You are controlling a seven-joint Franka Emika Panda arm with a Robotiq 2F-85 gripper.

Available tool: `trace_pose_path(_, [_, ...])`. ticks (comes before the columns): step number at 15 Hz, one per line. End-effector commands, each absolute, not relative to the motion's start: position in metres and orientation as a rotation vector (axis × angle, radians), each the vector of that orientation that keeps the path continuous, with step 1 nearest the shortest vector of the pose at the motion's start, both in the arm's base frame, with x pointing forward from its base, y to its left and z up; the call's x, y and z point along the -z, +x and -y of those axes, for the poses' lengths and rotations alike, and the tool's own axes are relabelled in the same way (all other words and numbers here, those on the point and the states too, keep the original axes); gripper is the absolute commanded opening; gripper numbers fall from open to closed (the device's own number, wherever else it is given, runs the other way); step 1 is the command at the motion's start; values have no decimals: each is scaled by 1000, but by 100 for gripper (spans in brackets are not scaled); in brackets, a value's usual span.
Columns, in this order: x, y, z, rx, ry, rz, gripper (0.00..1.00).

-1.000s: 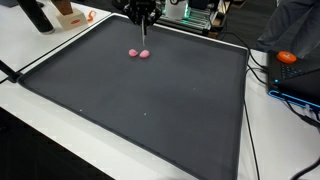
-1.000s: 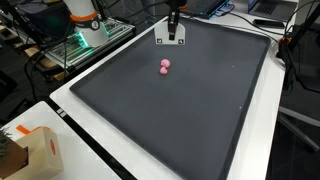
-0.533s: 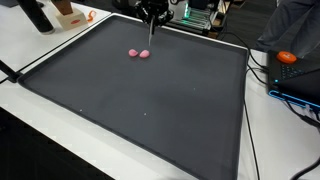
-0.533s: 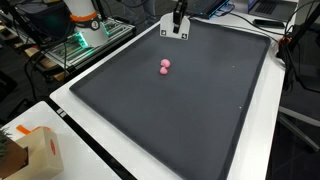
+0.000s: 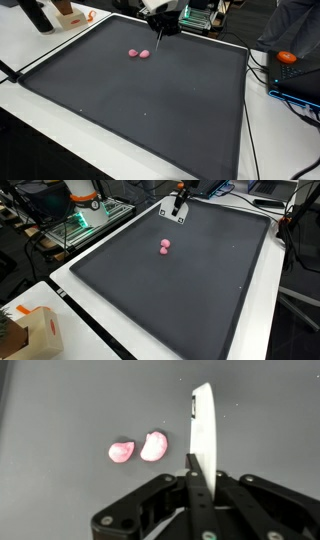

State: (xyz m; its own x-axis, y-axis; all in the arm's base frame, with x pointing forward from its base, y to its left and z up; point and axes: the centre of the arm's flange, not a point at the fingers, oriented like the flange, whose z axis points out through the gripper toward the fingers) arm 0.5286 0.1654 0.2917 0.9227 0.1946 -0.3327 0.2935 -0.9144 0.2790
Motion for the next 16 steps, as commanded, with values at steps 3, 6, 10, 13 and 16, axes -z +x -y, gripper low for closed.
trace_pose_path(3, [-272, 555, -195, 592, 2642, -381, 1])
trace_pose_path(6, [-265, 566, -200, 636, 2613, -385, 1])
trace_pose_path(10, [-259, 582, -196, 691, 2601, -389, 1])
trace_pose_path(13, [-257, 594, -185, 723, 2620, -387, 1])
trace_pose_path(16, [-256, 605, -169, 749, 2652, -384, 1])
